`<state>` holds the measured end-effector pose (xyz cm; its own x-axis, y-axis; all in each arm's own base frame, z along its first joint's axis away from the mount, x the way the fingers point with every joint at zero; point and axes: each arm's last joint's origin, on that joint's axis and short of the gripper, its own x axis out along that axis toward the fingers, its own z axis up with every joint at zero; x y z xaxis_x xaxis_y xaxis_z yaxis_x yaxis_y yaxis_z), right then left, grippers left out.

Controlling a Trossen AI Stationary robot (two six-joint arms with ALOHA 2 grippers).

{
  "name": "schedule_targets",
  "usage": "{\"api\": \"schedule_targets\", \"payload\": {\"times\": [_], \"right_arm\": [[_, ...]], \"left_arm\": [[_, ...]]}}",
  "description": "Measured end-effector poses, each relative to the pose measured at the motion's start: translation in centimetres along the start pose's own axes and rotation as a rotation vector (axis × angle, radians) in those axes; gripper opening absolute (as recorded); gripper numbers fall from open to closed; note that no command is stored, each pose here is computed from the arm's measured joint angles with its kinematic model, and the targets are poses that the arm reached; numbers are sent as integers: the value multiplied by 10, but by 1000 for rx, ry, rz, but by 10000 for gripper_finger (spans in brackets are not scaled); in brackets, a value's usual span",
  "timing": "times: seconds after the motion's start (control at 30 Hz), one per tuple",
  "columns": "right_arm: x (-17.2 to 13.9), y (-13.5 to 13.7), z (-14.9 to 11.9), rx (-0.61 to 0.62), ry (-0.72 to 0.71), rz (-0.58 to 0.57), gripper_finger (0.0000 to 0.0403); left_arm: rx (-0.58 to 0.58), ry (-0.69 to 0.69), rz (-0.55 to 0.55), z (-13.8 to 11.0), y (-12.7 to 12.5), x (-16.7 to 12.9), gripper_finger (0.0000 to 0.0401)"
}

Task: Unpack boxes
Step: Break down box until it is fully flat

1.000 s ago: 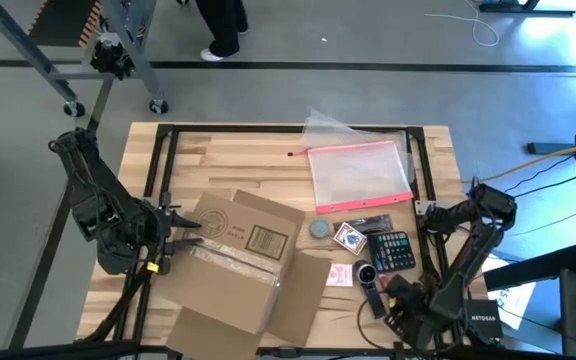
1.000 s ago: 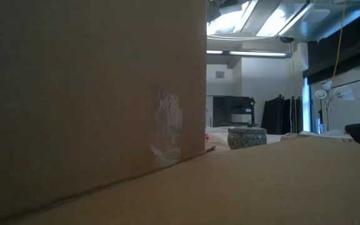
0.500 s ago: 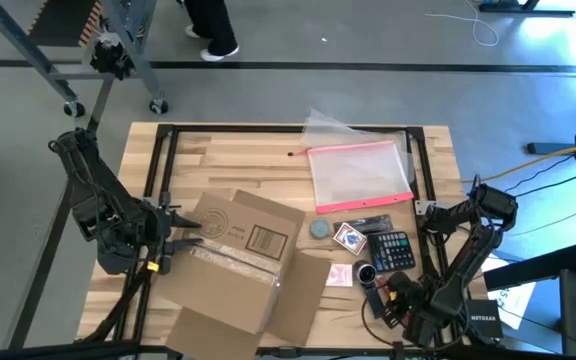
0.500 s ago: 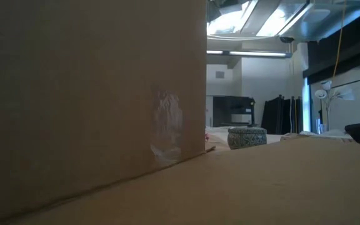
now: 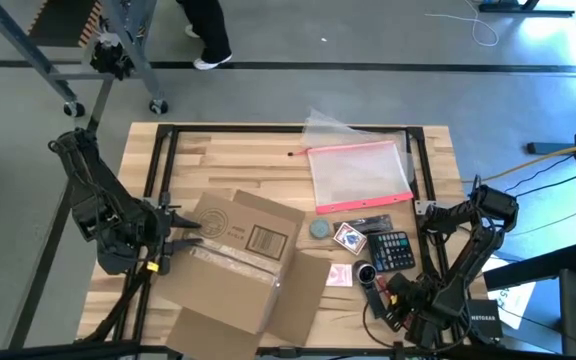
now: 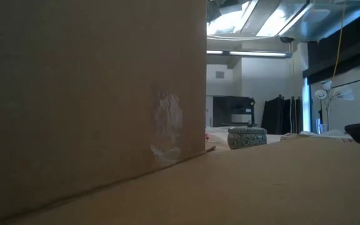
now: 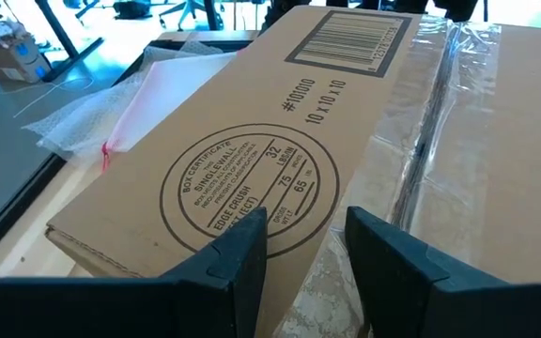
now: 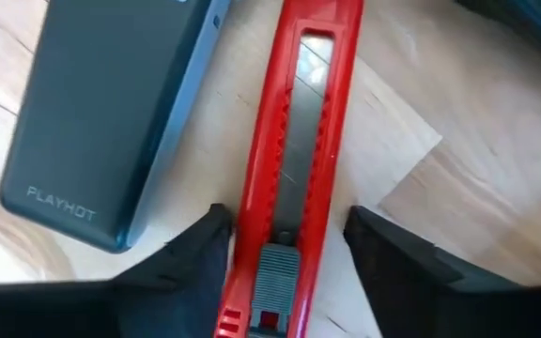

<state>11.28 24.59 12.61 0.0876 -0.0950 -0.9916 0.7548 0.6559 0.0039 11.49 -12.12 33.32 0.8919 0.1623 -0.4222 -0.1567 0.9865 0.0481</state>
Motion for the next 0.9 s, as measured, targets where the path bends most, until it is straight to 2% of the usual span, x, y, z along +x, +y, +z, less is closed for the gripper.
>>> {"api": "schedule_targets", "payload": {"times": [0.17,0.3,0.53,0.9], "right_arm": [[0,0,0,0,-2,-1,139],[1,0,0,0,-3,0,113],[-2,2,-1,-4,-3,-7,117],[-36,20,-4,-4,4,-24,109]], "left_arm": [[0,0,0,0,0,0,140],[1,0,0,0,0,0,140],[54,-1,-1,0,0,0,140],[140,-16,-10,3,-1,-1,140]]}}
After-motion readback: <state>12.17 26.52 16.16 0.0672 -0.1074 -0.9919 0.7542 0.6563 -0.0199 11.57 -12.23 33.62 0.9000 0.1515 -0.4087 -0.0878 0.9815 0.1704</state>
